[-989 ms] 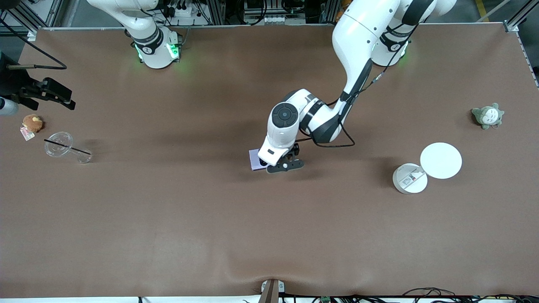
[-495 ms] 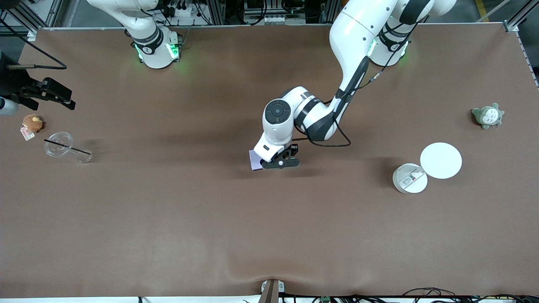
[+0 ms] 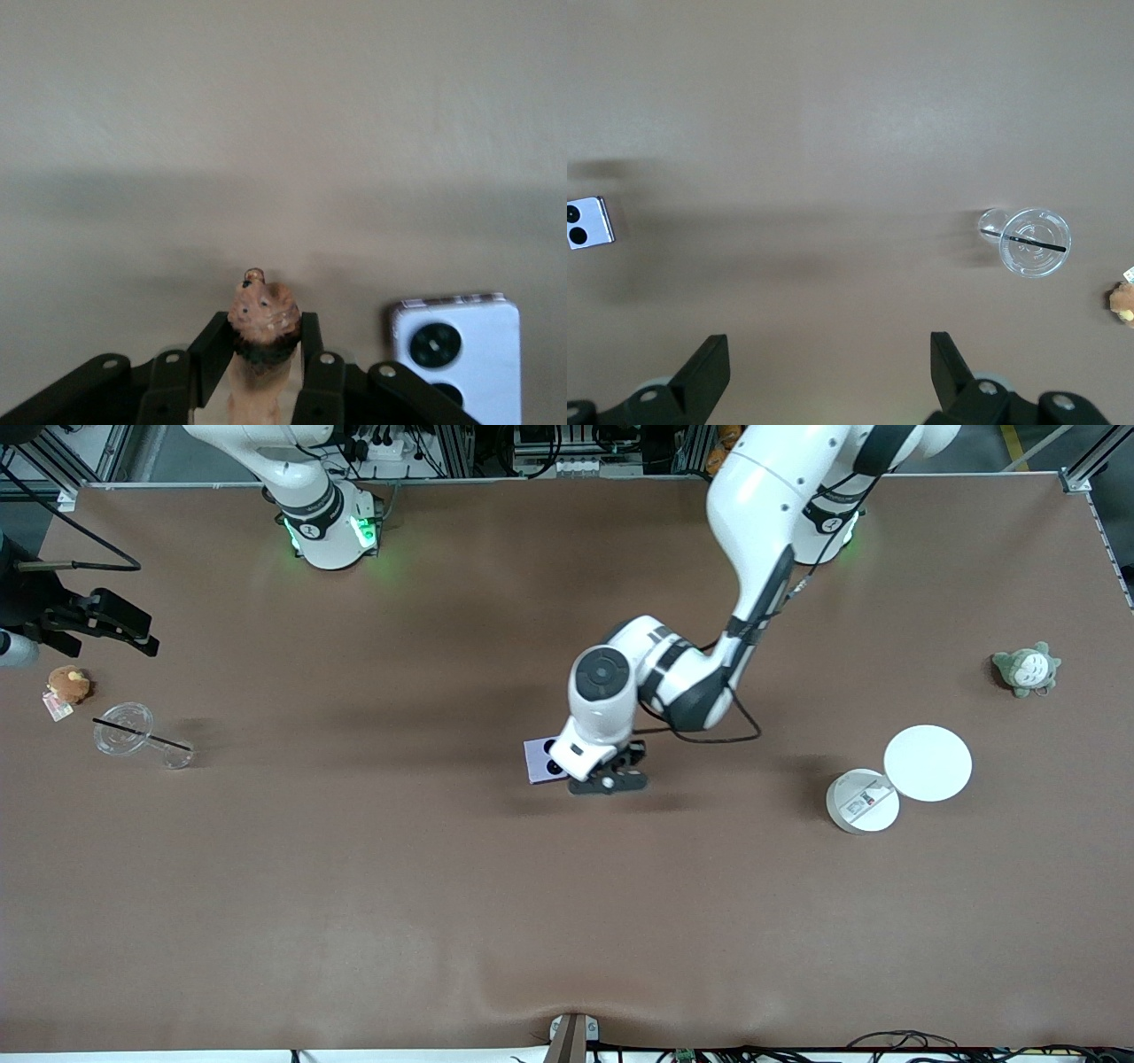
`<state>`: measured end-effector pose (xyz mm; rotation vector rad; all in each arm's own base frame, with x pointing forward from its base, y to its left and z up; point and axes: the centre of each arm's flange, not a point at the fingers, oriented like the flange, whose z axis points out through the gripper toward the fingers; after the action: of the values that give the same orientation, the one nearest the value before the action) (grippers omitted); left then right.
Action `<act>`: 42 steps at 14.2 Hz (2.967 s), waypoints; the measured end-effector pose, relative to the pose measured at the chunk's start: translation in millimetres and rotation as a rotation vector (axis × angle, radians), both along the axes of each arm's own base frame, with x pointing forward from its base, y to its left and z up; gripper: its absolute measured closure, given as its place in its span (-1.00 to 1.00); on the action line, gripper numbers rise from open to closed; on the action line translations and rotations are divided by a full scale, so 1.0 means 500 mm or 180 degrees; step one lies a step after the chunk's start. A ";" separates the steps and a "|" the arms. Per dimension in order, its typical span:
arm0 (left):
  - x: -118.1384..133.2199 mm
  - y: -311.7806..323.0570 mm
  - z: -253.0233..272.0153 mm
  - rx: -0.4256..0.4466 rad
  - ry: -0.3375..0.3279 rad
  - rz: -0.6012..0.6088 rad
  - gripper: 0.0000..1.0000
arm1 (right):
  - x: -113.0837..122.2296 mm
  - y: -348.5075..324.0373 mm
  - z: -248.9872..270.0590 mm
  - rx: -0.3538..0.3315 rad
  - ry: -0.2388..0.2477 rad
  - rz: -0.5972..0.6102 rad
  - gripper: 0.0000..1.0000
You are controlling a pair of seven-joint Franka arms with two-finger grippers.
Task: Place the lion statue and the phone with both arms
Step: 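Carry the lion toward the white cup while the right gripper reaches out, then set the lion beside the white cup while the right gripper approaches the phone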
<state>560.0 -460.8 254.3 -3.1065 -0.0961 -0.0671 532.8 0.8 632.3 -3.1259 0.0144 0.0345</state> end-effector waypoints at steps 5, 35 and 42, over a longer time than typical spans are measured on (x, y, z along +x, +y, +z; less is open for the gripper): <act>0.162 0.265 0.090 0.0076 0.0054 -0.0339 0.26 | 0.000 0.004 0.000 0.0000 -0.0003 0.0012 -1.00; 0.160 0.683 -0.057 0.0168 0.0306 -0.0381 -0.23 | 0.196 0.394 -0.405 0.0138 0.0379 0.0457 -1.00; 0.167 0.681 0.090 0.0175 0.0240 -0.0359 -1.00 | 0.183 0.605 -0.561 0.0168 0.0195 0.0417 -1.00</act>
<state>643.5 -120.3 299.3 -3.0528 0.0816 0.0438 624.3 303.5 351.6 -3.0668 -0.1874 0.1300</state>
